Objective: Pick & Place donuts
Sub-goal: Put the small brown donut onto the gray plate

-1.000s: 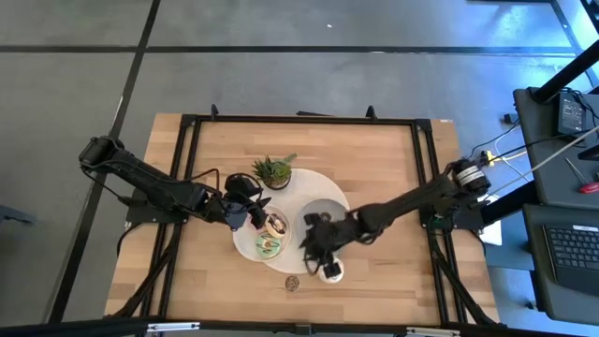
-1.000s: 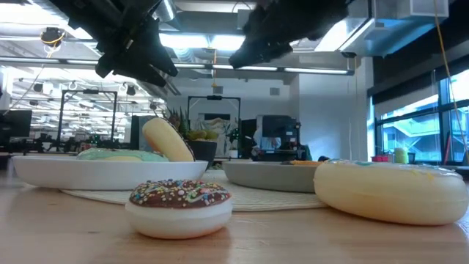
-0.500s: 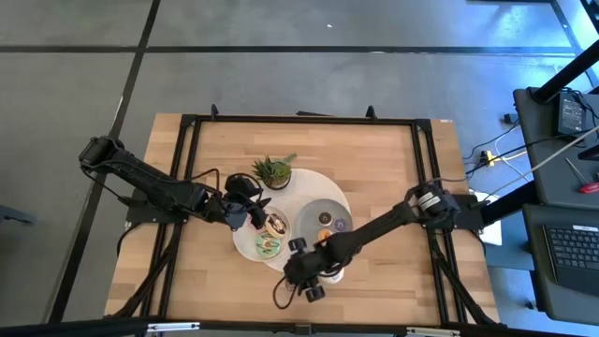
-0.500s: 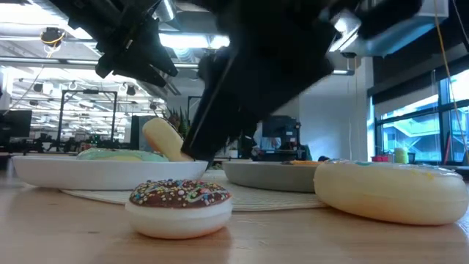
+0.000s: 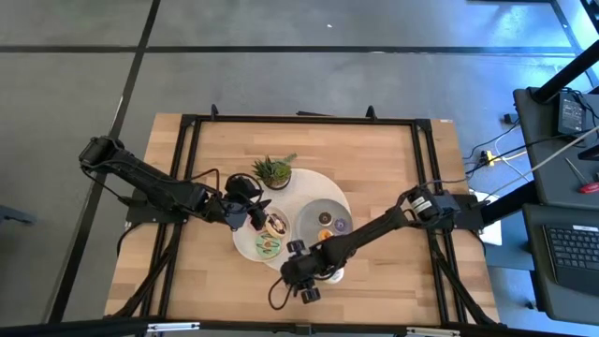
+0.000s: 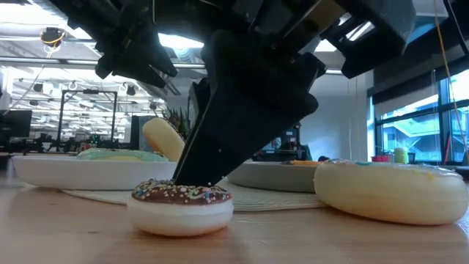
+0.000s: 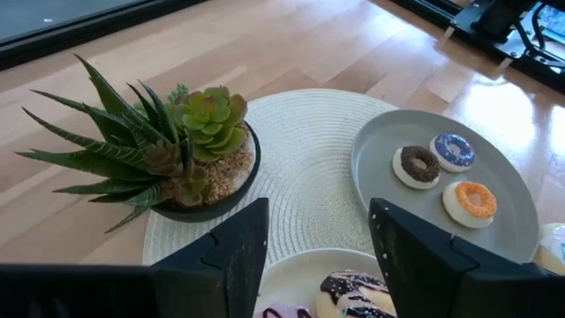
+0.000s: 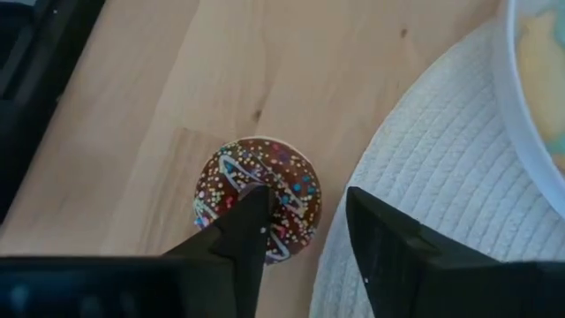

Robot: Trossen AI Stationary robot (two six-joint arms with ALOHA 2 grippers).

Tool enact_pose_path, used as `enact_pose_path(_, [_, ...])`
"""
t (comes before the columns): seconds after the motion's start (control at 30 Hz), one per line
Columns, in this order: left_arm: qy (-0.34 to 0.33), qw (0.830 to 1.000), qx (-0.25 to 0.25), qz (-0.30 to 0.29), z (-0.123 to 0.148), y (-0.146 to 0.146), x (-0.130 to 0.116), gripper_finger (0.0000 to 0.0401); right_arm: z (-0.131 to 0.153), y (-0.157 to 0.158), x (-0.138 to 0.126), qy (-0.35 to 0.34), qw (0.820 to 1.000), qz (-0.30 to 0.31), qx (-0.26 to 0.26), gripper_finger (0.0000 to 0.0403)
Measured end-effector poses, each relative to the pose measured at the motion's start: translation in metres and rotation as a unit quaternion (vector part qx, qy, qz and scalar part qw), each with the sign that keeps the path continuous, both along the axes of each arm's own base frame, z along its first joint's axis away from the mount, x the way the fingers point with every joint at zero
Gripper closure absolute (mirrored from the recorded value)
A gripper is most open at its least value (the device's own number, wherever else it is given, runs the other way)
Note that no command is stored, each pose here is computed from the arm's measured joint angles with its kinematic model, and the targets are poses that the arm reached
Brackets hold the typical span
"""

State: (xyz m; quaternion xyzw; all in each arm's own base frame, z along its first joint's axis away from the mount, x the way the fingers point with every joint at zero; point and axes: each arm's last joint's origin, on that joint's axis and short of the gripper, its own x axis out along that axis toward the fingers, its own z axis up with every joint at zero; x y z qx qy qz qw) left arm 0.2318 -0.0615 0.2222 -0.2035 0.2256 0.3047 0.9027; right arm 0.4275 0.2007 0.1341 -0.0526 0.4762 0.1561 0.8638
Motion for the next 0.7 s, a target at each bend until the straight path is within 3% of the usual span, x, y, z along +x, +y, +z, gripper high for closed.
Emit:
enact_pose_path(0.43, [0.000, 1.000, 0.000, 0.000, 0.000, 0.000, 0.000, 0.0213, 0.003, 0.000, -0.001, -0.002, 1.000, 0.020, -0.003, 0.0376])
enact_pose_path(0.6, [0.000, 1.000, 0.000, 0.000, 0.000, 0.000, 0.000, 0.0213, 0.043, -0.008, -0.010, 0.005, 0.998, 0.057, -0.021, 0.0381])
enact_pose_path(0.7, [0.000, 1.000, 0.001, 0.001, 0.000, 0.000, 0.000, 0.0210, 0.067, -0.023, -0.023, 0.020, 0.996, 0.050, -0.069, 0.0376])
